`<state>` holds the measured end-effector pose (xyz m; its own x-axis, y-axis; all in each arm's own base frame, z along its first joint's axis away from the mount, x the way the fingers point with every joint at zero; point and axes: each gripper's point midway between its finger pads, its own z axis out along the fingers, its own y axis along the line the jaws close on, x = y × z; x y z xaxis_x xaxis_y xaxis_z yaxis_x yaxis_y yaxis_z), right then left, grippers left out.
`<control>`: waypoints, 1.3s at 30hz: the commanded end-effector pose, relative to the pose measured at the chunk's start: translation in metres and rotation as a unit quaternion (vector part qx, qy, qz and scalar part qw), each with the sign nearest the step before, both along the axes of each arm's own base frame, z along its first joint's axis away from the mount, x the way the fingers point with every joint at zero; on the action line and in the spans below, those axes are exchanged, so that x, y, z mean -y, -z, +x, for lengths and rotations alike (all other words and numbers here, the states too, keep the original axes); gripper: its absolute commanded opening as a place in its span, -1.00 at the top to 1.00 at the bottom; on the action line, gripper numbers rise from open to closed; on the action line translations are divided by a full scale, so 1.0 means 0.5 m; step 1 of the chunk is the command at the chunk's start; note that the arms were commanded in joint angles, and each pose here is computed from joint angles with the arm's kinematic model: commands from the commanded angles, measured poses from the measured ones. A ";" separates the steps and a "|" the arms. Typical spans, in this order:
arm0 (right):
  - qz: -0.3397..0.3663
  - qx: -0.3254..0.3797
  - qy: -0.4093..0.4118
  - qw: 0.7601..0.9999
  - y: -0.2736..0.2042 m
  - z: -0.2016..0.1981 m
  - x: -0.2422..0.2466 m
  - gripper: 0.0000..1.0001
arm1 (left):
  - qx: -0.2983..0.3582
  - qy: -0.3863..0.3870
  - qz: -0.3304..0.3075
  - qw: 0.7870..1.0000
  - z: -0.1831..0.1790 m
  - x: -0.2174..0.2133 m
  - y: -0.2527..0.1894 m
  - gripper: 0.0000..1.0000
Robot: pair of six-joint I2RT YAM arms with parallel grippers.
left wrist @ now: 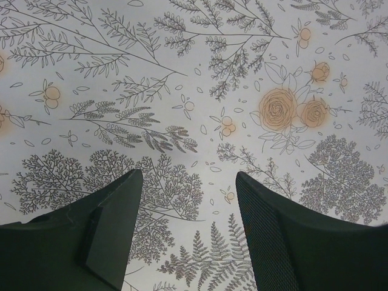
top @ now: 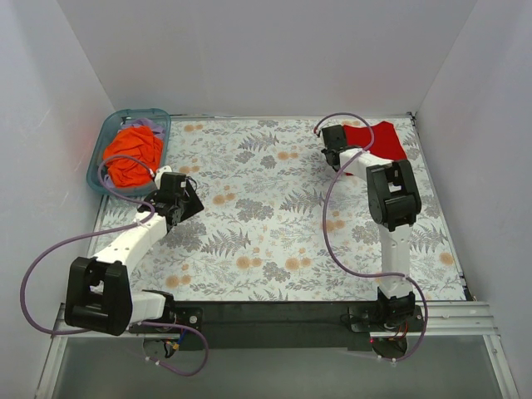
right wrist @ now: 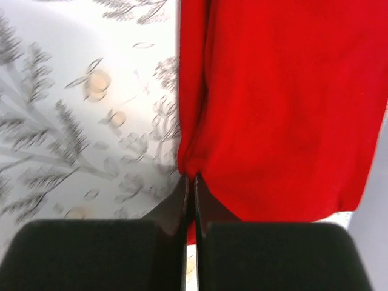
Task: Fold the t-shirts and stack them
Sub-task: Neatly place the folded tshirt to the corner
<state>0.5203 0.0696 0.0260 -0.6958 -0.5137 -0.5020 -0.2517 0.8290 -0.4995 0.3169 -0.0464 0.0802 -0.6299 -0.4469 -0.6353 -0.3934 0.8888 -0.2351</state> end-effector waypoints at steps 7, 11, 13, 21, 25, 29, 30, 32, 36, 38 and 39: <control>-0.140 0.036 0.006 0.990 -0.018 0.106 0.083 0.97 | 0.003 -0.003 0.010 1.000 0.007 -0.007 -0.007 -0.23; -0.140 0.046 0.018 0.989 -0.011 0.142 0.100 0.97 | -0.009 0.001 0.009 1.000 0.001 -0.004 0.009 -0.23; -0.147 0.050 0.022 0.988 -0.012 0.154 0.112 0.97 | -0.015 0.002 0.009 1.000 -0.001 -0.003 0.016 -0.23; -0.173 0.051 0.037 0.983 0.011 0.179 0.165 0.97 | -0.029 -0.003 0.018 0.999 -0.003 -0.009 0.034 -0.23; -0.162 0.054 0.035 0.985 0.016 0.182 0.156 0.72 | -0.032 -0.002 0.018 0.999 0.001 -0.008 0.036 -0.23; -0.127 0.082 0.017 0.988 -0.032 0.191 0.107 0.08 | -0.025 -0.001 0.015 1.000 0.005 -0.005 0.028 -0.23; -0.116 0.088 0.014 0.989 -0.044 0.189 0.093 -0.04 | -0.022 -0.001 0.014 1.000 0.005 -0.005 0.024 -0.23; -0.078 0.113 0.003 0.991 -0.103 0.186 0.042 -0.30 | -0.008 0.000 0.011 1.000 0.008 -0.004 0.010 -0.23; -0.037 0.139 -0.014 0.989 -0.215 0.150 -0.041 -0.46 | 0.021 0.001 0.004 1.000 0.009 -0.003 -0.027 -0.24; -0.023 0.146 -0.009 0.989 -0.275 0.111 -0.050 -0.63 | 0.032 0.003 -0.002 0.999 0.005 -0.001 -0.036 -0.25; -0.005 0.149 -0.001 0.989 -0.289 0.092 -0.061 -0.73 | 0.046 0.009 -0.009 0.999 0.004 0.004 -0.054 -0.25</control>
<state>0.5890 0.0735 0.0958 -0.5828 -0.6076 -0.5396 -0.1580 0.7361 -0.6582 0.3167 -0.0467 0.0804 -0.6301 -0.4462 -0.6356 -0.3917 0.8893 -0.2360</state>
